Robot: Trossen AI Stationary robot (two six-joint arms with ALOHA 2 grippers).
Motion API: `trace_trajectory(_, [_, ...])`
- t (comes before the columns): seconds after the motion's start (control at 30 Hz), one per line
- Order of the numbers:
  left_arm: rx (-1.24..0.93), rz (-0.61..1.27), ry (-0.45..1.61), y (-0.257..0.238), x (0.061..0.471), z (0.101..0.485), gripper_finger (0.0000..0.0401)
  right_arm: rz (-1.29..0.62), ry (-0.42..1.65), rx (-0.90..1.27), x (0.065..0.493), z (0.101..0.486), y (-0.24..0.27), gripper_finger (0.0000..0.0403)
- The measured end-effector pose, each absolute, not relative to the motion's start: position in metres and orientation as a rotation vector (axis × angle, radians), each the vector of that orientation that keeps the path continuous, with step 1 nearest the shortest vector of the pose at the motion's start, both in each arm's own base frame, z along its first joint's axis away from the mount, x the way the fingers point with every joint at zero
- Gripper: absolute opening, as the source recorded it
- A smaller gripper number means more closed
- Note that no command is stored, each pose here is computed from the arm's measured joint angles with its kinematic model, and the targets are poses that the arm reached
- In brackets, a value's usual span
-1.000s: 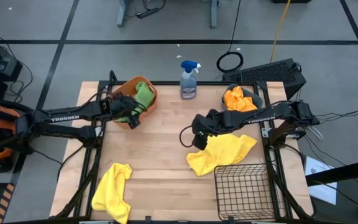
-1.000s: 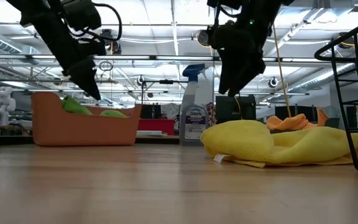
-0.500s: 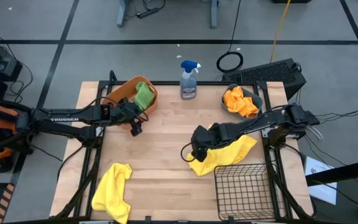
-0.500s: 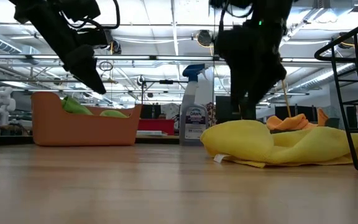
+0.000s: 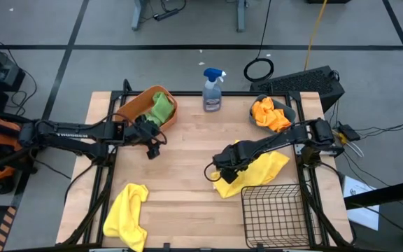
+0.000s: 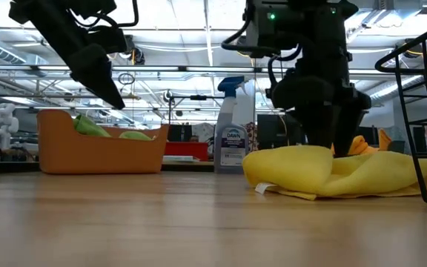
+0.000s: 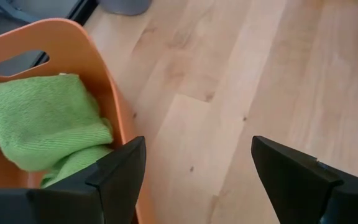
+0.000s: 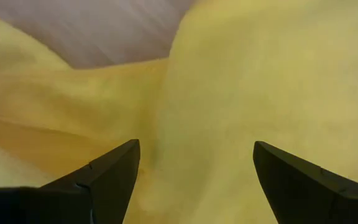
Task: Sort microfiber towel by color & place in baskets
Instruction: Put the right yellow microfiber towel into the wire basket
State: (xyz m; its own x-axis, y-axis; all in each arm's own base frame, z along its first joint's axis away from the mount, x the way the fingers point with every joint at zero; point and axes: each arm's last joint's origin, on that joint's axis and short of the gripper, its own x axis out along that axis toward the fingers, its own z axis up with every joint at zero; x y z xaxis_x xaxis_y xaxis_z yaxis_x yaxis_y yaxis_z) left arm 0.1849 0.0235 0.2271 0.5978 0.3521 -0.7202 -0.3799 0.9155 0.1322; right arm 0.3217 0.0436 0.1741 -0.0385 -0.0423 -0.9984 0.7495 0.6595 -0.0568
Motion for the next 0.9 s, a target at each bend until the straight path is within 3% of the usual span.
trace_trajectory(0.37, [-0.019, 0.392, 0.827, 0.017, 0.186, 0.227, 0.0297, -0.700, 1.492, 0.634, 0.322, 0.176, 0.044, 0.0306])
trace_trajectory(0.7, [-0.005, 0.386, 0.831, 0.017, 0.185, 0.227, 0.0297, -0.559, 1.437, 0.572, 0.320, 0.208, 0.049, 0.0306])
trace_trajectory(0.9, [0.010, 0.380, 0.834, 0.017, 0.185, 0.227, 0.0297, -0.531, 1.497, 0.526, 0.322, 0.196, 0.056, 0.0308])
